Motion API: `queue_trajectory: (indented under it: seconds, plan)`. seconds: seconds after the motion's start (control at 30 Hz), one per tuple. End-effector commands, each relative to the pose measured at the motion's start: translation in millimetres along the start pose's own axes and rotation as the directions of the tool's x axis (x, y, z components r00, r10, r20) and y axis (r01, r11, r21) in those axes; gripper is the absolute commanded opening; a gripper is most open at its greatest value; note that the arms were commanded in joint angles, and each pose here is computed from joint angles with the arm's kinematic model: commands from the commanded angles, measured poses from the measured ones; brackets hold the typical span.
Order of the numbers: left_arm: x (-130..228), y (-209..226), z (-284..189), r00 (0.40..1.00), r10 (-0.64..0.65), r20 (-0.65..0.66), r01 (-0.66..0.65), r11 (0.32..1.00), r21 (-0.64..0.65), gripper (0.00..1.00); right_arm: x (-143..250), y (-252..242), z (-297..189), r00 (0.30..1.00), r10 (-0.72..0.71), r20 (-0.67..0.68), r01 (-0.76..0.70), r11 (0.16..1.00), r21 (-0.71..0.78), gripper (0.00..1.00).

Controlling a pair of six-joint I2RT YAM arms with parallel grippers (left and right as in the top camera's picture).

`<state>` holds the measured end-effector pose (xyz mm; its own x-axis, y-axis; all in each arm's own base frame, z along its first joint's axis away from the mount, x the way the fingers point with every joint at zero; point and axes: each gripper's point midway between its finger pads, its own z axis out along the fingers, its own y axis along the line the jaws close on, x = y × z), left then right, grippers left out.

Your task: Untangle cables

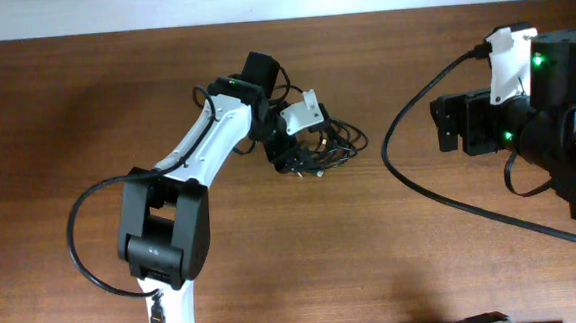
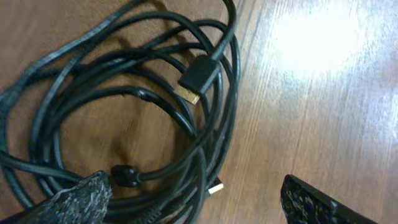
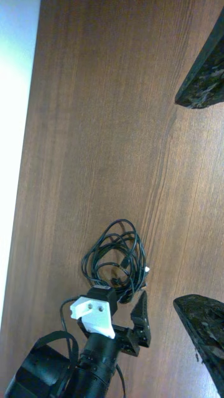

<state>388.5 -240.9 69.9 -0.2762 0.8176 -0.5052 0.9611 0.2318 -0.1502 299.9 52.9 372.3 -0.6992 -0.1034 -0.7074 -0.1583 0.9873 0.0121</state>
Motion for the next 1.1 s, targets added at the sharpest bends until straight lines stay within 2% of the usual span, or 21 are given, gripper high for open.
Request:
queue_trajectory:
  seconds: [0.0,0.03,0.1,0.17,0.27,0.3,0.33,0.37,0.4,0.47,0.57,0.63,0.67,0.7,0.77,0.83,0.87,0.93,0.97,1.0,1.07]
  plan:
    - [12,-22,9,0.998,-0.057,-0.035,0.058,0.997,0.043,0.85,-2,0,-5,1.0,-0.011,0.014,0.01,1.0,0.007,0.94]
    - [24,-19,11,0.988,-0.113,-0.108,0.114,0.993,0.0,0.86,-2,0,-5,1.0,-0.011,0.014,0.011,1.0,0.007,0.94]
    - [27,-18,11,0.984,-0.125,-0.128,0.124,0.992,-0.017,0.84,-2,0,-5,1.0,-0.01,0.013,0.01,1.0,0.007,0.95]
    - [26,-21,17,0.986,-0.112,-0.127,0.111,0.994,-0.014,0.73,0,0,-4,1.0,-0.011,0.006,0.011,1.0,0.007,0.95]
    - [19,-24,25,0.989,-0.088,-0.116,0.087,0.996,-0.017,0.68,0,0,-4,1.0,-0.011,0.005,0.011,1.0,0.007,0.95]
    - [19,-24,26,0.99,-0.086,-0.115,0.085,0.996,-0.017,0.57,0,0,-4,1.0,-0.011,0.005,0.011,1.0,0.007,0.95]
    - [21,-23,30,0.988,-0.097,-0.121,0.096,0.995,-0.012,0.54,0,0,-4,1.0,-0.011,0.005,0.011,1.0,0.007,0.95]
    - [26,-24,36,0.986,-0.104,-0.133,0.104,0.995,-0.002,0.15,0,0,-4,1.0,-0.011,0.005,0.011,1.0,0.007,0.94]
    - [30,-24,41,0.983,-0.115,-0.145,0.118,0.993,0.006,0.0,0,0,-4,1.0,-0.011,0.005,0.011,1.0,0.007,0.95]
    - [32,-23,44,0.975,-0.163,-0.15,0.165,0.986,0.003,0.0,0,0,-4,1.0,-0.011,0.005,0.011,1.0,0.007,0.94]
    - [-9,-18,-12,0.968,-0.237,-0.08,0.23,0.969,-0.09,0.0,0,0,-4,1.0,-0.011,0.006,0.011,1.0,0.008,0.94]
    - [-63,-28,-101,0.975,-0.218,0.048,0.223,0.957,-0.187,0.0,-2,0,-4,1.0,-0.011,0.013,0.011,1.0,0.007,0.94]
    - [-109,-49,-189,0.97,-0.132,0.203,0.187,0.941,-0.281,0.0,-4,1,-3,1.0,-0.01,0.019,0.01,1.0,0.003,0.92]
    - [-136,-69,-249,0.945,-0.051,0.324,0.171,0.919,-0.354,0.0,-6,1,0,1.0,0.014,0.021,-0.014,1.0,-0.001,0.91]
    - [-151,-110,-324,0.895,0.081,0.438,0.141,0.881,-0.451,0.0,-6,8,16,0.999,0.035,-0.019,-0.036,0.999,-0.04,0.91]
    - [-141,-130,-363,0.879,0.125,0.46,0.167,0.823,-0.542,0.0,-12,48,29,0.999,0.032,-0.044,-0.042,0.962,-0.268,0.91]
    - [-131,-129,-382,0.876,0.11,0.47,0.226,0.766,-0.602,0.0,-24,84,30,0.999,0.026,-0.03,-0.037,0.881,-0.472,0.92]
    - [-120,-130,-401,0.868,0.086,0.489,0.293,0.705,-0.645,0.0,-40,121,31,1.0,-0.008,0.019,0.019,0.752,-0.659,0.92]
    - [-114,-125,-407,0.868,0.062,0.492,0.332,0.664,-0.67,0.0,-40,137,24,0.995,-0.066,0.068,0.095,0.697,-0.71,0.94]
    - [-109,-119,-411,0.873,0.05,0.484,0.348,0.63,-0.694,0.0,-36,159,9,0.978,-0.145,0.151,0.209,0.597,-0.775,0.97]
    - [-109,-116,-414,0.871,0.052,0.488,0.357,0.615,-0.703,0.0,-23,190,-13,0.901,-0.278,0.334,0.426,0.42,-0.801,0.98]
